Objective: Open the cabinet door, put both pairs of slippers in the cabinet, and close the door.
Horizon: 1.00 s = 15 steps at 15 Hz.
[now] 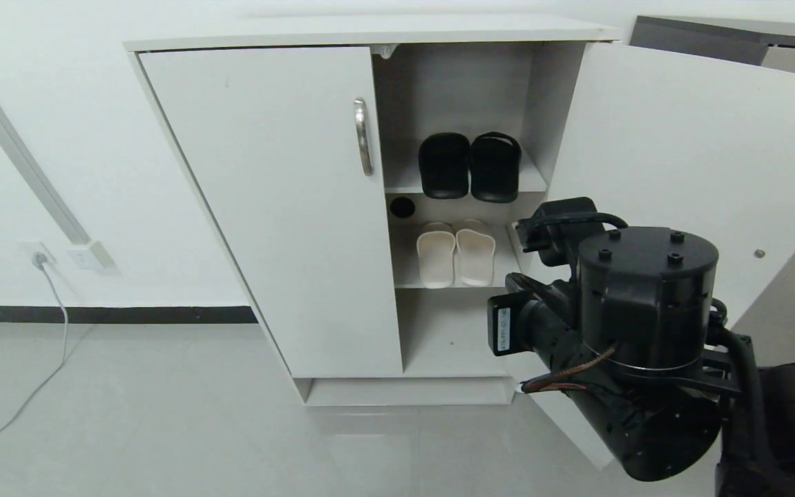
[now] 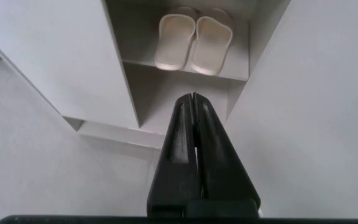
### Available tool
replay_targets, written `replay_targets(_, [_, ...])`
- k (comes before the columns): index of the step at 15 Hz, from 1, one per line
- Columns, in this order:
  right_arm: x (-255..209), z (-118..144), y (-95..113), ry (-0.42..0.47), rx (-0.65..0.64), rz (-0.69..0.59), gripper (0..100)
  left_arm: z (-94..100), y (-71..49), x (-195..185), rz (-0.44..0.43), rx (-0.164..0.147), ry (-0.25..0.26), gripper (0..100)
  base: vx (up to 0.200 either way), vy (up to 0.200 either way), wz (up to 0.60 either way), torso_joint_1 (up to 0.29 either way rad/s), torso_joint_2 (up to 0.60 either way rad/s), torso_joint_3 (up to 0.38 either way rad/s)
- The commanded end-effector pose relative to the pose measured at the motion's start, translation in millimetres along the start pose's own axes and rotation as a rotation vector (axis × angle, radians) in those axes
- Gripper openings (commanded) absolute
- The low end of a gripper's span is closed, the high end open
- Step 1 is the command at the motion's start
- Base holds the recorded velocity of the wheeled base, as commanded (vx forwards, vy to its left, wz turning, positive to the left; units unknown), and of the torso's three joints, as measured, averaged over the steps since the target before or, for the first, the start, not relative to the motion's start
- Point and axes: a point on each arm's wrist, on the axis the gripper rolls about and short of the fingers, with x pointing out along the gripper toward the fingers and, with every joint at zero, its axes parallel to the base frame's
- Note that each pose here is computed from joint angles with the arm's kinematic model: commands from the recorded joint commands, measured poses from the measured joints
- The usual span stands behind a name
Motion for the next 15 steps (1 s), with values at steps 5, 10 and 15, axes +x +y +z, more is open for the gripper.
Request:
replay_targets(5, [0.6,-6.9,-1.1,0.016,-0.024,-0.005,0,0.0,0.0,0.1,0.001,-0.001,0.002,0,0.000,0.000,0.00,0.000,0.00,0.000])
replay_targets(10, [1.2,-7.5,-1.8,0.020,-0.029,-0.005,0,0.0,0.0,0.1,0.001,-0.001,0.002,0,0.000,0.000,0.00,0.000,-0.03,-0.034])
replay_targets(15, [3.7,-11.2,-1.1,0.030,-0.037,-0.009,0,-0.1,0.0,0.0,0.001,-0.001,0.000,0,0.000,0.000,0.00,0.029,-0.32,-0.345])
